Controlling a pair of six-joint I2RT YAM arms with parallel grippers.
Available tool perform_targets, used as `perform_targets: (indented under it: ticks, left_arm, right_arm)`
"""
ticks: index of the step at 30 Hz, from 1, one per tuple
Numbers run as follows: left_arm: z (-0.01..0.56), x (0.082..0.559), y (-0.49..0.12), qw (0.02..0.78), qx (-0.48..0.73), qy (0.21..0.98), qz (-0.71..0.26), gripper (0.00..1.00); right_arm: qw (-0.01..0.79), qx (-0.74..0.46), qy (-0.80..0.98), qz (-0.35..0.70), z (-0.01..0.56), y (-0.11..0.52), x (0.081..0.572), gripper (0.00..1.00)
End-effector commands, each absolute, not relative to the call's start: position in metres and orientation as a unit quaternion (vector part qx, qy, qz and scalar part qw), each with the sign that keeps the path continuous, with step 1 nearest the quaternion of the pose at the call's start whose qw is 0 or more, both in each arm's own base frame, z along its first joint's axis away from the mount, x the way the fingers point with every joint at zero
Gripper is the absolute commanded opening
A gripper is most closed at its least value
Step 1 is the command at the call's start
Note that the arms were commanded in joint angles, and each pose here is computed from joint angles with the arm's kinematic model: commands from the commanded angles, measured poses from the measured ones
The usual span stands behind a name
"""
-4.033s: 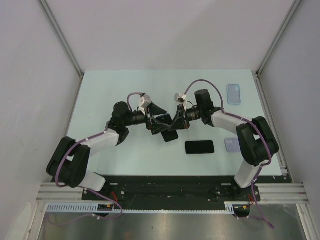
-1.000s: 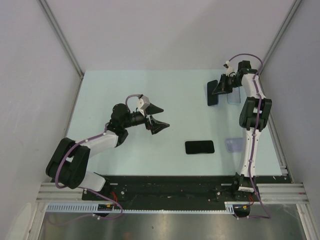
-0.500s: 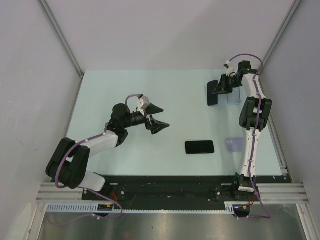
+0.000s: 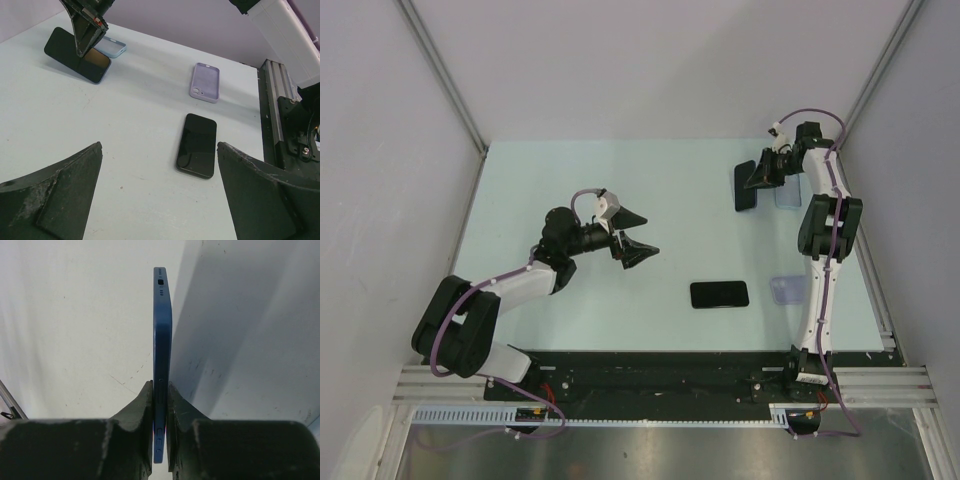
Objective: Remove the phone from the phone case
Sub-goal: Place the phone case at the center of the board.
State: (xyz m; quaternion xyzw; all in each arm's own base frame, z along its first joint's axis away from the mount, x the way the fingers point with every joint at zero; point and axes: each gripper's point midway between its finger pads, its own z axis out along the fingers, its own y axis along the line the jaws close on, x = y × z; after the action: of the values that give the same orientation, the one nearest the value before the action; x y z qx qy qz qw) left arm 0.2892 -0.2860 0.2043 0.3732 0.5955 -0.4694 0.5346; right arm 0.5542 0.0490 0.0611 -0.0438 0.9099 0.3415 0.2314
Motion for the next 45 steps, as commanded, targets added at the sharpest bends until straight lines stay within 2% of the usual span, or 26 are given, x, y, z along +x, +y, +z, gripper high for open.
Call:
perform_targets:
  ticks: [1,19,30,37,45]
  left_arm:
    - [0.211,0.289,-0.285,0.551,0.382,0.58,-0.463,1.0]
    - [0.208,0.29,-0.285,0.551,0.381,0.582,-0.461,1.0]
    - [0.209,0.29,-0.286,0.551,0.382,0.581,-0.462,1.0]
    - [0.209,0.29,-0.286,0.552,0.381,0.581,-0.461,1.0]
    - [0.21,0.289,-0.285,0.552,0.382,0.58,-0.462,1.0]
  right_arm:
    - [0.243,-0.051,0.926,0.283,0.028,0.031,0.57,0.14]
    - [0.25,-0.05,0.928,0.27,0.015,0.032,0.578,0.25]
    - [0.254,-0.054,0.935,0.24,0.014,0.027,0.58,0.4]
    - [0.252,-0.057,0.945,0.2,0.015,0.016,0.574,0.43]
    - [0.216,-0.065,0.96,0.168,-0.003,0.013,0.553,0.45]
